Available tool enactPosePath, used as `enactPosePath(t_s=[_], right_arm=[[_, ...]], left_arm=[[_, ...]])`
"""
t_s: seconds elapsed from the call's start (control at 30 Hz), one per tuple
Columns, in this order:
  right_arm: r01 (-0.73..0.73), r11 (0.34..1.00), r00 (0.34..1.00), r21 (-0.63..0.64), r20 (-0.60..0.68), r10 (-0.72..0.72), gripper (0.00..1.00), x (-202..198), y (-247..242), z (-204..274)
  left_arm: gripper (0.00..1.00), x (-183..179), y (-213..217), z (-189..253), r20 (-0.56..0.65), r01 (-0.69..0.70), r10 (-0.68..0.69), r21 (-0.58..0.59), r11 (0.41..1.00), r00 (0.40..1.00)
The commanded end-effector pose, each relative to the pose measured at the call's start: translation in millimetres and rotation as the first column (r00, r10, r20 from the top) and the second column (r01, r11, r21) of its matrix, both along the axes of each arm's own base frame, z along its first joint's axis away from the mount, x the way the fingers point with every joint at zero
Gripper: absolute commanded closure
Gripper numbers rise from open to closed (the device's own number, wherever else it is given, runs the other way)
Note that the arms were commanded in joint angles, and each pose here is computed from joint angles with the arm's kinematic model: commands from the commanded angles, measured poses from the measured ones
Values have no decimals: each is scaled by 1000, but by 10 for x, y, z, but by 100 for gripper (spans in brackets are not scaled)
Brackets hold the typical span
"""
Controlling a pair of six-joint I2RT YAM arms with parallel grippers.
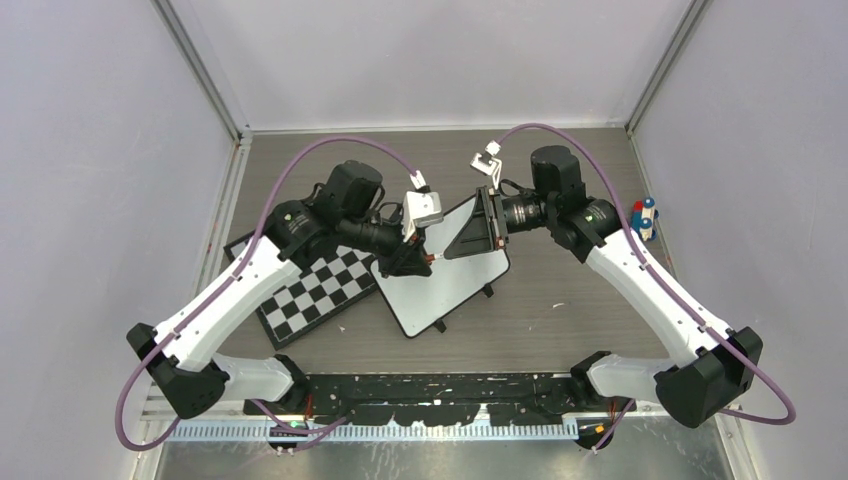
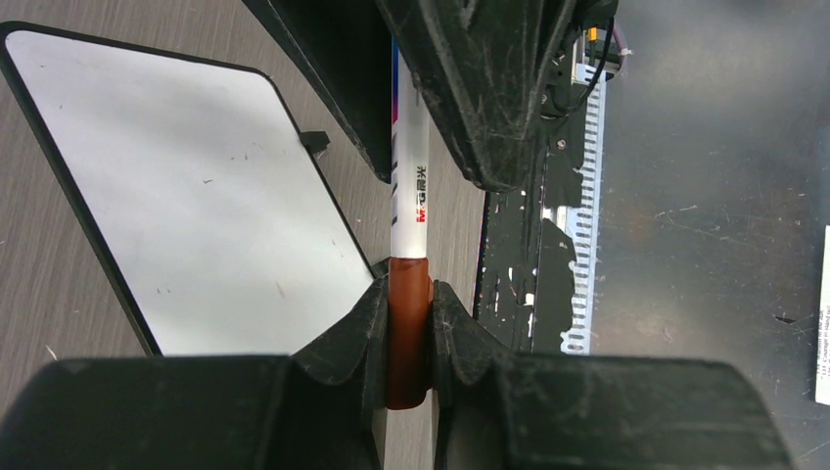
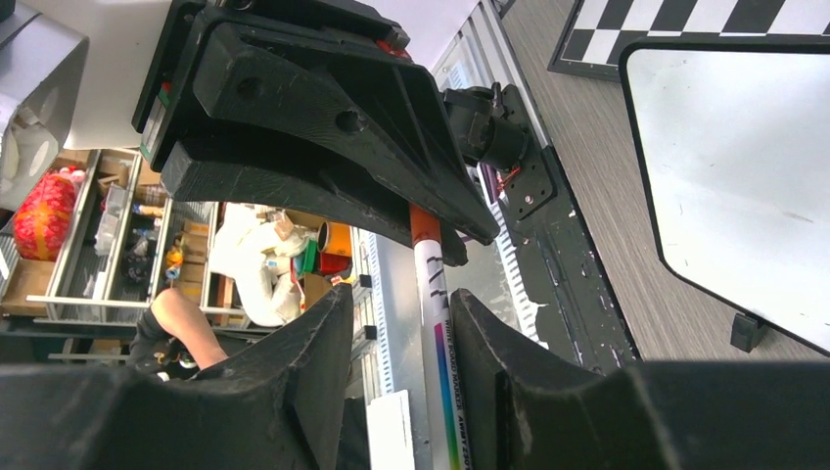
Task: Write a sentence on the whiteboard
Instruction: Open the whiteboard marker.
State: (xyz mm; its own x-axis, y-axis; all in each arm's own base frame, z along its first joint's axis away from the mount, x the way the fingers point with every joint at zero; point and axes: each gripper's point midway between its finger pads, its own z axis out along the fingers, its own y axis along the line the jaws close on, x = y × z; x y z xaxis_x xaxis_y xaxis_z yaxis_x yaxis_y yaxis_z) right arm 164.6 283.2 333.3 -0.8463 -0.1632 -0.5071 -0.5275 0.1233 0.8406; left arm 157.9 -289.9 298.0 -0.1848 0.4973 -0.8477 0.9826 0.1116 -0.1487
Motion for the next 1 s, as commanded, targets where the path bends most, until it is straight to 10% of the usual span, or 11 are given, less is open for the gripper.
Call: enactPosePath(t_s=[0.0,0.43,0.67,0.83,0.97], right_arm=[[-10,1000,999,28,49,8,56,-22,20,104],[-51,999,994,-20,94,52,66,-153,-15,-9],[-67,998,992,-9,103,68,89,-194,-29,37],[-43,999,991,1,124,43,100,-141,-57,115],[1,1000,991,0,137,-1,100,-40,-109,135]], left_arm=[[100,-28,-58,155,5,12,-12,-51,999,1000],[100,41,-130,187,4,12,-12,-53,999,1000],[99,35,-135,191,5,25,-24,-50,998,1000],[47,38,-52,208,4,-8,8,-44,999,1000],[36,136,168,260,2,-61,61,-50,997,998]])
